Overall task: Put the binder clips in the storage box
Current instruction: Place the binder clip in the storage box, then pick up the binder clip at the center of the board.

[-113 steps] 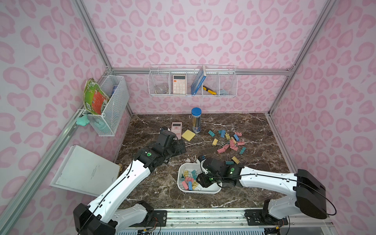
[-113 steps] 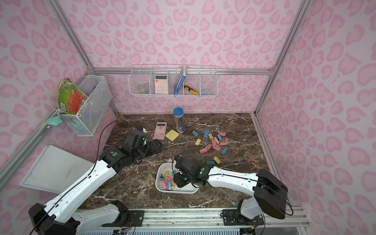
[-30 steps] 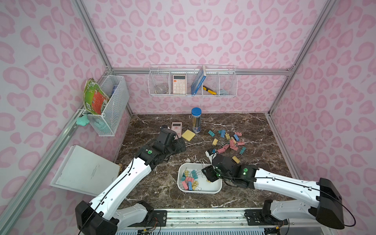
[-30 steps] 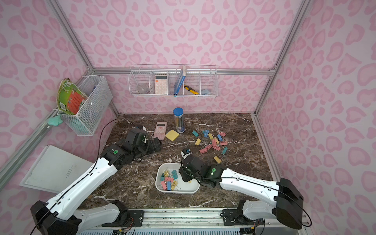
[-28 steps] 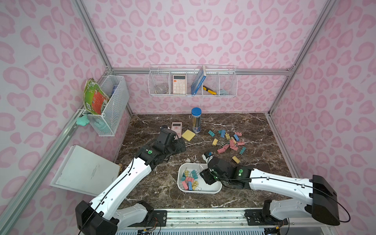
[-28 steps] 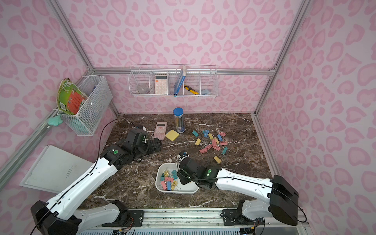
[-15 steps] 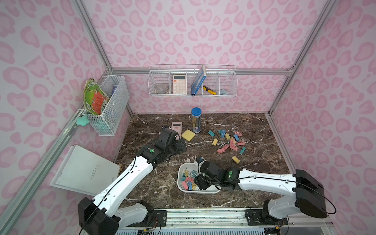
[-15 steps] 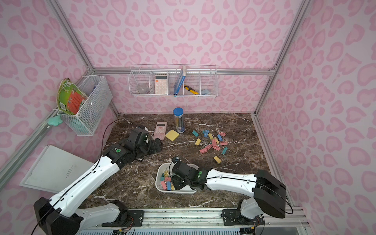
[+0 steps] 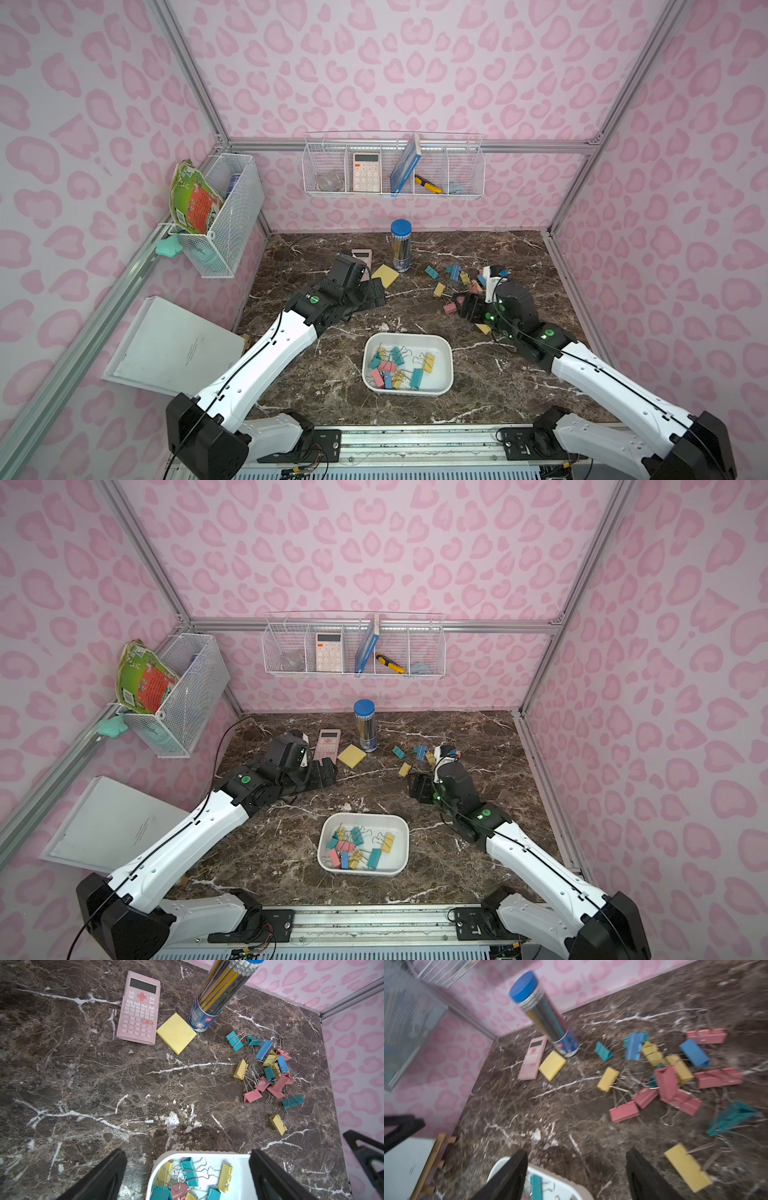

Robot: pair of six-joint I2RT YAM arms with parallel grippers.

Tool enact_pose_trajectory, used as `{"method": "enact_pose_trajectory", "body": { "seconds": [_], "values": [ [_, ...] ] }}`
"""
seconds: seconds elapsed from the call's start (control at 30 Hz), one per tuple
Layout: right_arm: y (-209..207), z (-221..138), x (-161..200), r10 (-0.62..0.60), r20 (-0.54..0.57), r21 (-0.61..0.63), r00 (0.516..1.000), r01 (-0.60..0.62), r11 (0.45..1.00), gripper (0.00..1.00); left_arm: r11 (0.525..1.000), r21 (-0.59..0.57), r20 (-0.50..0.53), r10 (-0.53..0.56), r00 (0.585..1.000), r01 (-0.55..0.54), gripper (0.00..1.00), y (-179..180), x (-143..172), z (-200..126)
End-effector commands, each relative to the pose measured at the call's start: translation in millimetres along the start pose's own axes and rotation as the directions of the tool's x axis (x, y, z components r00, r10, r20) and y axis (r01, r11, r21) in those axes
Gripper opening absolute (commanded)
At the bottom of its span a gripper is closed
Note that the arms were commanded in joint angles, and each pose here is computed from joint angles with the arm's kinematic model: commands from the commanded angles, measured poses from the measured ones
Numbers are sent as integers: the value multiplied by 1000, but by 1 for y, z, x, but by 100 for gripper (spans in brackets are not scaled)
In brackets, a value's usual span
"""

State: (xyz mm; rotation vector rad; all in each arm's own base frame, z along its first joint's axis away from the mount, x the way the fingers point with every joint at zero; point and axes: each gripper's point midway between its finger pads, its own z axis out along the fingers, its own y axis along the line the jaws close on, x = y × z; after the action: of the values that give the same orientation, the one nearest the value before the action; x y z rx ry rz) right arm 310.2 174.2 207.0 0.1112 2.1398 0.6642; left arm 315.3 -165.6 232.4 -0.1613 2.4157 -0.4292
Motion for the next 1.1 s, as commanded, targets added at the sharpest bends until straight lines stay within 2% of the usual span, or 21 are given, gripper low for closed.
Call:
{"method": "enact_pose_trajectory", "body": {
  "seconds": [0.0, 0.1, 0.17, 0.23, 0.4, 0.5, 0.57, 0.67, 0.73, 0.93, 1.07],
  "values": [
    [-33, 9, -11, 115, -46, 9, 992, -115, 993, 77, 999, 40, -46, 13, 999, -11, 97, -9, 6, 2],
    [-93, 28, -5, 197, -157, 213, 968, -161, 964, 79, 996, 83, -68, 19, 998, -14, 97, -21, 7, 7],
    [-120, 39, 5, 254, -241, 297, 937, -178, 938, 80, 995, 91, -74, 38, 997, -31, 97, -28, 9, 10],
    [-133, 46, 12, 257, -268, 343, 928, -158, 926, 80, 995, 92, -82, 57, 995, -49, 97, -32, 12, 13],
    [-136, 54, 34, 187, -332, 352, 924, -63, 934, 82, 995, 83, -112, 73, 991, -63, 97, -31, 20, 21],
    [-145, 53, 58, 211, -364, 400, 907, -52, 915, 82, 995, 81, -122, 75, 990, -65, 97, -32, 22, 24],
    [-155, 48, 72, 272, -344, 483, 899, -79, 872, 82, 994, 82, -129, 77, 989, -67, 97, -33, 24, 26],
    [-163, 36, 84, 367, -239, 636, 899, -141, 759, 83, 994, 81, -133, 82, 988, -71, 97, -34, 24, 29],
    [-161, 34, 91, 399, -198, 687, 895, -163, 708, 85, 994, 80, -134, 83, 987, -72, 97, -34, 24, 30],
    [-155, 49, 104, 451, -177, 754, 875, -174, 634, 93, 993, 93, -138, 87, 987, -75, 97, -38, 25, 30],
    [-151, 62, 106, 472, -156, 756, 868, -202, 623, 95, 993, 86, -132, 88, 987, -77, 97, -35, 25, 28]
  ]
}}
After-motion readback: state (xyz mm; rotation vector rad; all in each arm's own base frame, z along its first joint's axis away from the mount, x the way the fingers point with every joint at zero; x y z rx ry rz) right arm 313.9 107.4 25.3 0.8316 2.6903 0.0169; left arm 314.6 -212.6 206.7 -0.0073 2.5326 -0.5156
